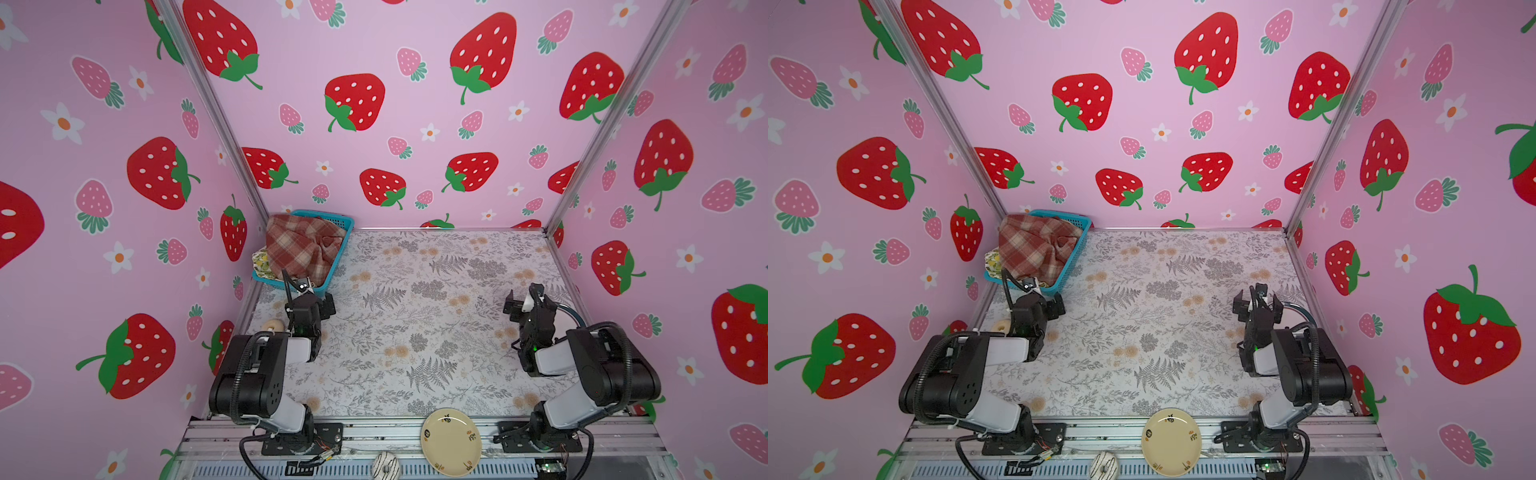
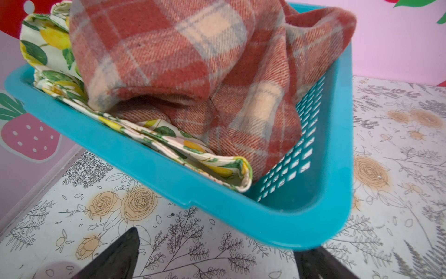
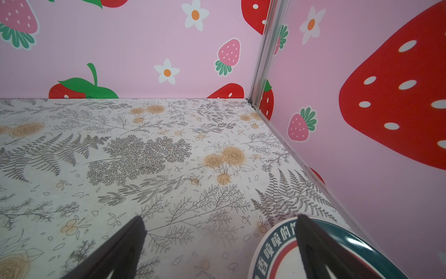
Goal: Fold and stack the skirts
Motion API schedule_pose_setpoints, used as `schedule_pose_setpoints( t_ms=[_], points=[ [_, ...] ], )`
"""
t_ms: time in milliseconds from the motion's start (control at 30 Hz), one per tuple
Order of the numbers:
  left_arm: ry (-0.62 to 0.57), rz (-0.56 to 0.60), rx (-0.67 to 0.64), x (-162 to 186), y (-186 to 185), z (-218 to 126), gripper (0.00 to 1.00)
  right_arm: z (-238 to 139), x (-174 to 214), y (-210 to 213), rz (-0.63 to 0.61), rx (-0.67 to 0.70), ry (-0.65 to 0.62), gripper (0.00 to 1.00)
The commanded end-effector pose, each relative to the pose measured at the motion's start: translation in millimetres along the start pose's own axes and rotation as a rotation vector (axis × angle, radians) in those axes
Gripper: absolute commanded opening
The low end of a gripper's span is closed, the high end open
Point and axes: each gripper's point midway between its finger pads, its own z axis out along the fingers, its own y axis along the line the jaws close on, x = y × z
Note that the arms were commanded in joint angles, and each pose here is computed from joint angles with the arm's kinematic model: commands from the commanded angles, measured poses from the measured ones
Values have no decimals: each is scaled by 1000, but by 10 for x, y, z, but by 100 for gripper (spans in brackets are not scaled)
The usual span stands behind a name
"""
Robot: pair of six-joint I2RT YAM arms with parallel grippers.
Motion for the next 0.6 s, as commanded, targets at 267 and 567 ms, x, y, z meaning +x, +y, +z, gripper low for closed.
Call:
schedule_pose_setpoints(
  t_ms=[267,567],
  points=[
    [-50,25,-36,-190,-23,-52,99,-97,-168,-104,30,73,-69,100],
    [-51,-54,-122,-460,137,-480,99,-206,-220,-91,27,59,-108,100]
  ],
)
